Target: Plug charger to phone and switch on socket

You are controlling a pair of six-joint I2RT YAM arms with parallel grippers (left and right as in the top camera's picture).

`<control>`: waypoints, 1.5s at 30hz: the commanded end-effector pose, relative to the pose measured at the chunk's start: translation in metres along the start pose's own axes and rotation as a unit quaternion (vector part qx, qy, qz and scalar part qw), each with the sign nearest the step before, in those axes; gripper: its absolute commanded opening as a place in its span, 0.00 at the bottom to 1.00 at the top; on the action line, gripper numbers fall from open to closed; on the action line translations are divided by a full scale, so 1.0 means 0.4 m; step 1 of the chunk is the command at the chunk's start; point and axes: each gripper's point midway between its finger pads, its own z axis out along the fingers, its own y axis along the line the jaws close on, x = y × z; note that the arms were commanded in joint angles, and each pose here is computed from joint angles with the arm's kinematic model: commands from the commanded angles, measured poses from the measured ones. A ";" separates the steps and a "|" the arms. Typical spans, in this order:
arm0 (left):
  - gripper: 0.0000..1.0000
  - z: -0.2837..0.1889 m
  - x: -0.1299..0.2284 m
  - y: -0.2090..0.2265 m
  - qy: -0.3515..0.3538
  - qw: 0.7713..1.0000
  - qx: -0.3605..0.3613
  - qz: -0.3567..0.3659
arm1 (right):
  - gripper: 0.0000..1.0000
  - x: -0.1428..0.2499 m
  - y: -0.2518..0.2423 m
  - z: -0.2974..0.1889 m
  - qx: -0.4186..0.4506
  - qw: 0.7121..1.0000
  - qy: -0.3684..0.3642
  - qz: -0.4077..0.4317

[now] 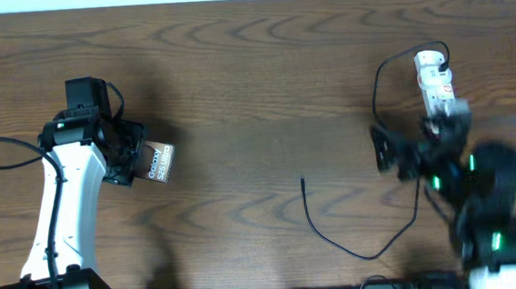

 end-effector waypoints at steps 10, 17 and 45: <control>0.06 -0.009 -0.017 -0.008 -0.012 1.000 0.002 -0.023 | 0.99 -0.051 0.190 0.275 -0.404 0.869 0.244 0.147; 0.07 -0.009 0.004 -0.018 0.011 0.996 0.011 -0.088 | 0.99 0.068 0.227 0.415 -0.486 0.798 0.294 0.202; 0.07 0.001 0.121 -0.050 -0.003 0.976 -0.003 -0.216 | 0.99 0.317 0.566 0.523 -0.456 0.760 0.426 0.181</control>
